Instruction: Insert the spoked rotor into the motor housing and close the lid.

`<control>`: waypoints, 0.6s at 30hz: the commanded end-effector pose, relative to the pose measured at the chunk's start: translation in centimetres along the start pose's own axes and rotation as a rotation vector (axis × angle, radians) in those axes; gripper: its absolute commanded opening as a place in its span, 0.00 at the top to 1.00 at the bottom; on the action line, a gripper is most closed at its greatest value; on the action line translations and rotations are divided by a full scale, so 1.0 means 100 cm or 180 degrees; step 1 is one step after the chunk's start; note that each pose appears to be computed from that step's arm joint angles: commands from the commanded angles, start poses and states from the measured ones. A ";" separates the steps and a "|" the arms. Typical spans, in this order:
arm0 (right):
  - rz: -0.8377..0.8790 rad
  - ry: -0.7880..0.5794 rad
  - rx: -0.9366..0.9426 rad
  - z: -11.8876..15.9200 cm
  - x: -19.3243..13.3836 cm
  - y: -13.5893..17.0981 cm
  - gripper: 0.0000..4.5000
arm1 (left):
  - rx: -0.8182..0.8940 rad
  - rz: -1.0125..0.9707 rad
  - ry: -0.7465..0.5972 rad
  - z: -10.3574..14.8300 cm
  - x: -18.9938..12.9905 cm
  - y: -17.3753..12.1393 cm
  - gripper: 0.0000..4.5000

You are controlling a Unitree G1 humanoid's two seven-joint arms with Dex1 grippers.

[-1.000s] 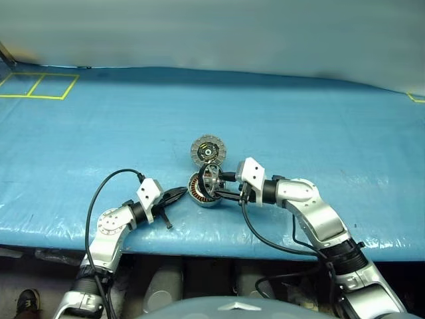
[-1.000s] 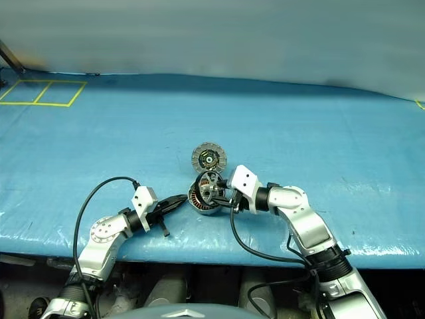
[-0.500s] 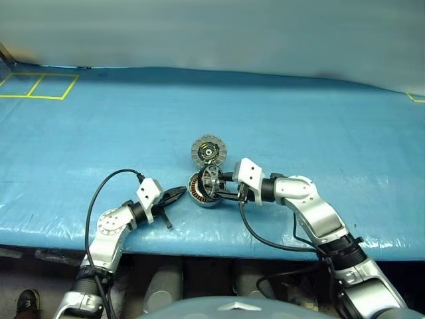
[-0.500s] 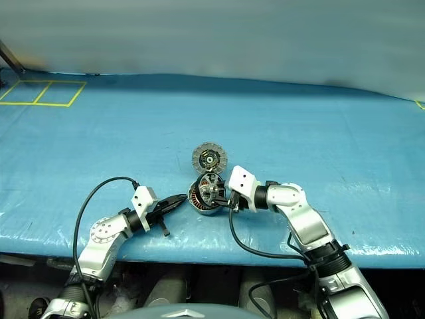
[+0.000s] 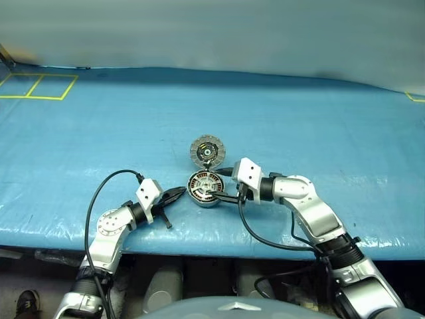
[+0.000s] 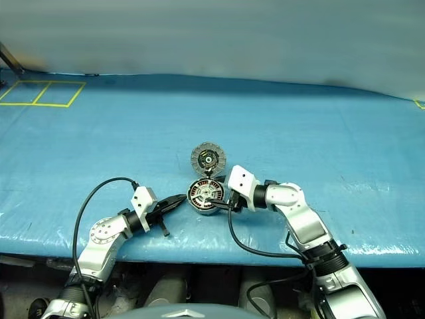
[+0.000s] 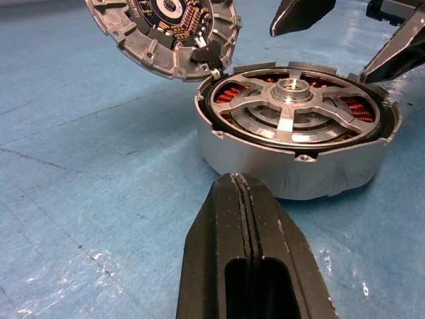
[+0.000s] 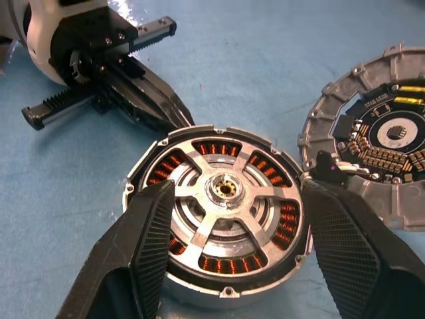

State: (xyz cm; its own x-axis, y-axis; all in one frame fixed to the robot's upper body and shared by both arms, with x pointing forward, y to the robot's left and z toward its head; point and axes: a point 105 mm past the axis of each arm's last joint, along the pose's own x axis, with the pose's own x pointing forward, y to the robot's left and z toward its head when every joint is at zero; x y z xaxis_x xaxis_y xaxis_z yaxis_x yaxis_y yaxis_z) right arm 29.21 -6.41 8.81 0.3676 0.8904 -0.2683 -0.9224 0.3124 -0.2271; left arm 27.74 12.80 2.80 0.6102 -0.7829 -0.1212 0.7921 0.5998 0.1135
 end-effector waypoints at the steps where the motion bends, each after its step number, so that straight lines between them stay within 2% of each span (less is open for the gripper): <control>1: -0.0304 -0.0262 -0.0008 0.019 -0.011 -0.019 0.29 | 0.0089 0.0084 -0.0136 0.011 -0.003 0.004 1.00; 6: -0.0674 -0.0013 -0.0033 0.007 -0.032 -0.041 0.65 | 0.0084 0.0166 -0.0139 0.010 -0.008 0.006 1.00; 10: -0.1111 0.0293 -0.0057 -0.006 -0.047 -0.067 0.95 | 0.0085 0.0223 -0.0151 0.010 -0.010 0.007 1.00; 11: -0.1311 0.0391 -0.0045 -0.011 -0.048 -0.080 0.99 | 0.0086 0.0234 -0.0154 0.010 -0.010 0.008 1.00; 14: -0.1611 0.0678 -0.0192 -0.021 -0.044 -0.104 0.99 | 0.0076 0.0257 -0.0168 0.011 -0.010 0.008 1.00; 18: -0.1491 0.0428 0.0111 -0.013 -0.013 -0.118 0.99 | 0.0069 0.0261 -0.0183 0.011 -0.010 0.008 1.00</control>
State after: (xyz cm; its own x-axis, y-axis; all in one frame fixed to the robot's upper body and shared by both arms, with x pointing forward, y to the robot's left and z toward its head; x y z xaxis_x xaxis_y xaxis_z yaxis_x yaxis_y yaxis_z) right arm 38.95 -13.05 9.44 0.7686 0.5589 -0.3113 -0.6393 0.6892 -0.3412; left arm 27.58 14.08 2.77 0.6701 -0.7352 -0.1019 0.7421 0.6611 0.1104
